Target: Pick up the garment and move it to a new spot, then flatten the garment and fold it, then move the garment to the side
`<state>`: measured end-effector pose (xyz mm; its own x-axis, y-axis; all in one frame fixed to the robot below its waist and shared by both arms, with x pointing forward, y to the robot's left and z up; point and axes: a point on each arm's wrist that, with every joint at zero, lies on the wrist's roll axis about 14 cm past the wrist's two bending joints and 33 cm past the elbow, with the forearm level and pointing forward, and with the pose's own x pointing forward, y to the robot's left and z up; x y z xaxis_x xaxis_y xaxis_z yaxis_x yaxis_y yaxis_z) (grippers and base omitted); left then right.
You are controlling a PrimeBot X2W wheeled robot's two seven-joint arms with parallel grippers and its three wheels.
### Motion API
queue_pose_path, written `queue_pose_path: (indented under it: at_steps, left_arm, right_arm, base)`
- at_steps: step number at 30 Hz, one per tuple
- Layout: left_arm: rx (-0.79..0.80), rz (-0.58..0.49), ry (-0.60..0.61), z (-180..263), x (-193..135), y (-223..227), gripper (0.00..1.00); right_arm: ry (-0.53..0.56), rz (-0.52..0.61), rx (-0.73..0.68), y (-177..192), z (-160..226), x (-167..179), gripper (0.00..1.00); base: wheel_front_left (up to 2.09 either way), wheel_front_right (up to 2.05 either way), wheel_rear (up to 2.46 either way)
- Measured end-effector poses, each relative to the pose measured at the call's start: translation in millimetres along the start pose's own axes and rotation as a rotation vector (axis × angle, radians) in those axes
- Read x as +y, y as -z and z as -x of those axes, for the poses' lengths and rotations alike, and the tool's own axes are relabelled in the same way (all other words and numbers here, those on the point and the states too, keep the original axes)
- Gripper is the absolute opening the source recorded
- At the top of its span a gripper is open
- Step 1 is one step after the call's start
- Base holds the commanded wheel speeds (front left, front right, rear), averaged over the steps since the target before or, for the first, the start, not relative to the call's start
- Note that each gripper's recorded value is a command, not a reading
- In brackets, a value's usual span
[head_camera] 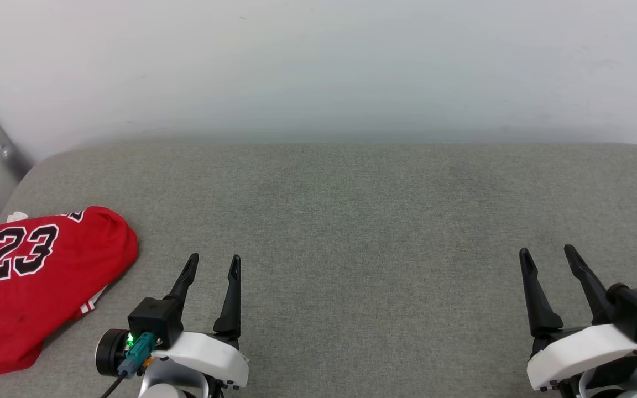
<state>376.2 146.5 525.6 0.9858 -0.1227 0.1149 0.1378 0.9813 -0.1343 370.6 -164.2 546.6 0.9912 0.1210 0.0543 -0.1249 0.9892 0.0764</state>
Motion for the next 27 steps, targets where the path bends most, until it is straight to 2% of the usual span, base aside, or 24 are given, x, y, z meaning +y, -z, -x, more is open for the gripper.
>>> queue_pose_path:
  at_steps: [19, 27]
  left_arm:
    - [-0.014, -0.089, 0.007, 1.4, -1.5, 0.7, 1.0]
    - [-0.01, -0.08, -0.005, 2.2, 1.7, 2.4, 1.0]
  right_arm:
    - [-0.001, 0.092, -0.024, -6.9, -0.8, 0.8, 1.0]
    - [-0.004, 0.088, -0.021, -5.0, -1.8, 1.5, 1.0]
  base:
    - [0.0, 0.0, 0.0]
    - [0.0, 0.0, 0.0]
